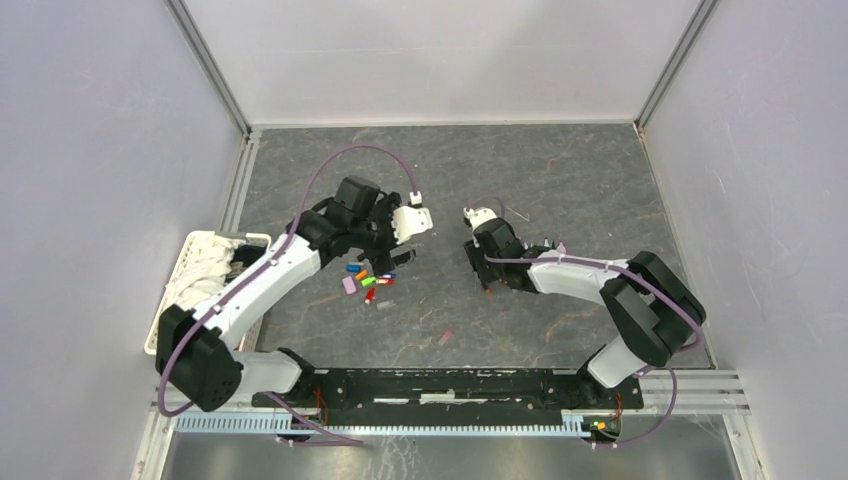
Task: Open the pen caps
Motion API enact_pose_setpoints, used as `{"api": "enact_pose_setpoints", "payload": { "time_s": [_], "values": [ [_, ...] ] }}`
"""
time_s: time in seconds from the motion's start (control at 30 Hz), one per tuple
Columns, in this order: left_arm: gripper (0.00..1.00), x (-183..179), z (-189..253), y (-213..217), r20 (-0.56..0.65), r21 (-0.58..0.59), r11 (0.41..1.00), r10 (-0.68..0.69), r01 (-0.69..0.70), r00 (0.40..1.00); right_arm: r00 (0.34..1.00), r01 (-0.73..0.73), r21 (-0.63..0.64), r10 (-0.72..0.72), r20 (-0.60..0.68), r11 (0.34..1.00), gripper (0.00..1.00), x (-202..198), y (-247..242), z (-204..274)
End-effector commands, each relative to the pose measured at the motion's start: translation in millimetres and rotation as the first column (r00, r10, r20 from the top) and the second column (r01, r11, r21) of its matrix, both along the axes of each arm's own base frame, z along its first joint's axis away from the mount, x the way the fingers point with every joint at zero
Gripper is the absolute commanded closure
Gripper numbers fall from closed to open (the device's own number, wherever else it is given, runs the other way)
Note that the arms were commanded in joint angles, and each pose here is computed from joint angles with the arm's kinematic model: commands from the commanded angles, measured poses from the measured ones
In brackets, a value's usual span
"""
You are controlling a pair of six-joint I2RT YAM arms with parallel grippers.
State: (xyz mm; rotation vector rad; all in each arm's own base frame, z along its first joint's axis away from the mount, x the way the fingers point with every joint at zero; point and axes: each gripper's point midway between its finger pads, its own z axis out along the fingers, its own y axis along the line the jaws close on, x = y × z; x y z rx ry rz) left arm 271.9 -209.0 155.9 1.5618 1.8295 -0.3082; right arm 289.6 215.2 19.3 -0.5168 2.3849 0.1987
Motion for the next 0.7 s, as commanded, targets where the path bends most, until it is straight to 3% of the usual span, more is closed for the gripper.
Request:
{"api": "enact_pose_setpoints", "payload": {
  "time_s": [0.0,0.17,0.2,0.23,0.4,0.53,0.67],
  "values": [
    [0.00,3,41,16,0.019,-0.050,0.989,0.143,-0.142,0.990,0.998,0.029,0.041,-0.031,0.052,0.999,0.52,3,-2,27],
    [0.00,34,79,55,0.067,-0.152,0.935,0.334,-0.321,0.940,0.989,-0.007,0.145,-0.014,0.145,0.989,0.29,11,11,83],
    [0.00,44,87,69,0.078,-0.197,0.909,0.387,-0.366,0.919,0.985,-0.012,0.160,-0.015,0.170,0.987,0.22,12,11,96],
    [0.00,52,92,83,0.084,-0.233,0.882,0.438,-0.409,0.895,0.981,-0.009,0.168,-0.024,0.193,0.986,0.03,12,9,106],
    [0.00,79,81,126,0.071,-0.307,0.750,0.632,-0.586,0.772,0.912,0.099,0.165,-0.156,0.380,0.981,0.02,14,-35,150],
    [0.00,92,24,138,-0.018,-0.346,0.647,0.720,-0.680,0.694,0.743,0.400,0.117,-0.397,0.539,0.909,0.02,9,-115,158],
    [0.00,95,-22,140,-0.028,-0.372,0.625,0.732,-0.687,0.681,0.560,0.540,0.101,-0.447,0.698,0.836,0.02,-4,-170,152]
  ]
}}
